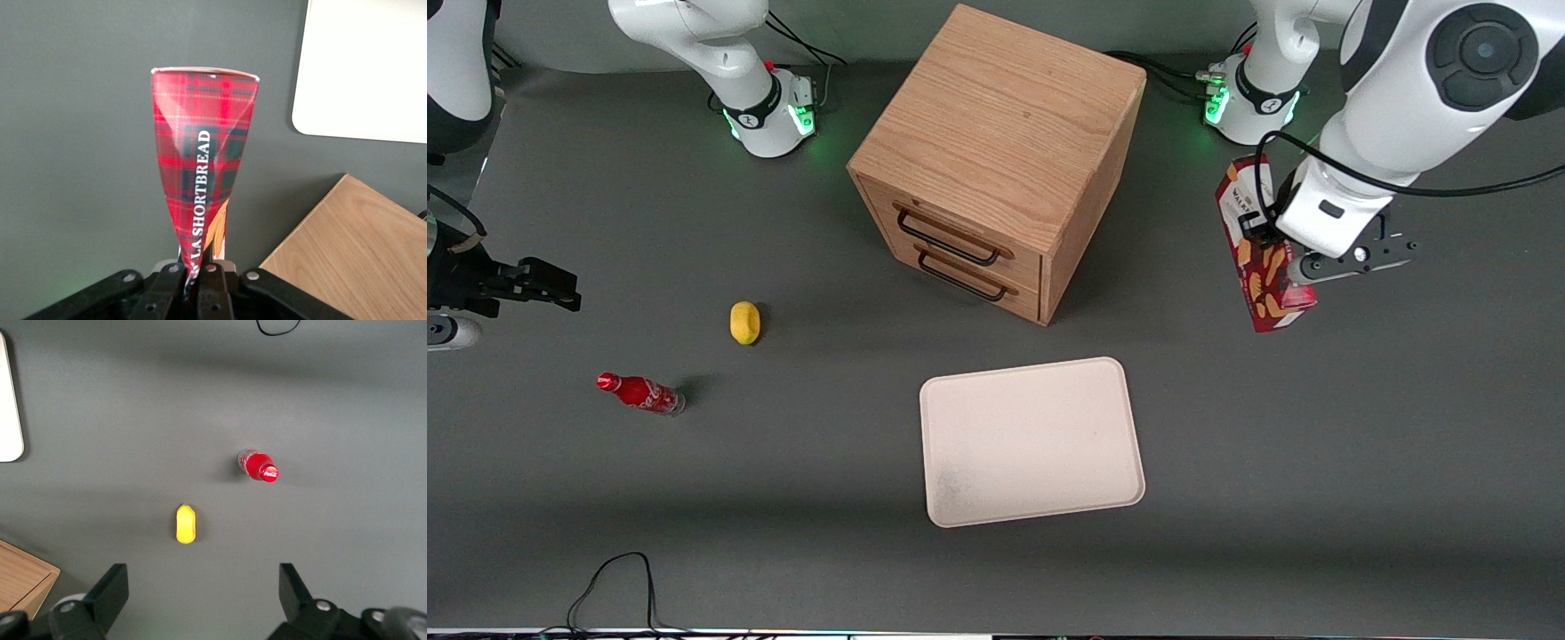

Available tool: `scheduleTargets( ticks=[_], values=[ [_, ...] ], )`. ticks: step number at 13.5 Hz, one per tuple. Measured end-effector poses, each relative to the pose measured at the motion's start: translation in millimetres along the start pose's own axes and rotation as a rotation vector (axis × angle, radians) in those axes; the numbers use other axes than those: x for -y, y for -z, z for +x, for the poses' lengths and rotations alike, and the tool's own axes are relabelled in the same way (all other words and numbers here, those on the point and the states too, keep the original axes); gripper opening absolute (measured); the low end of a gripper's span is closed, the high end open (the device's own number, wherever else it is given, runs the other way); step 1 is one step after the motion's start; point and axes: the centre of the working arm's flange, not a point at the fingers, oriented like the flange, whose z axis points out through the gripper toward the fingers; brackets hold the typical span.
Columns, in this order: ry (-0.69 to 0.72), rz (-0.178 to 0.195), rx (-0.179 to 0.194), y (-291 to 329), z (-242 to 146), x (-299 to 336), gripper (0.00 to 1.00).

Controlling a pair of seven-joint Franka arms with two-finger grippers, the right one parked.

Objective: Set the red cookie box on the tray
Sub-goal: 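Lift the box with the left gripper and carry it over the tray, then lower the box onto the tray and open the left gripper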

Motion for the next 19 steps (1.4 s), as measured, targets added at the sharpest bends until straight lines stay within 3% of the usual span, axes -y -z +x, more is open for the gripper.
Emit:
scheduleTargets(
  ticks=[5,8,12,16,19],
  values=[
    [-0.013,-0.010,-0.007,-3,31,-22,0.04],
    [0.024,-0.041,0.025,-26,57,-74,0.04],
    [0.082,-0.092,0.028,-56,87,-161,0.04],
    [0.100,-0.139,-0.008,-116,105,-229,0.04],
    [0.094,-0.115,-0.031,-155,121,-234,0.04]
  ],
)
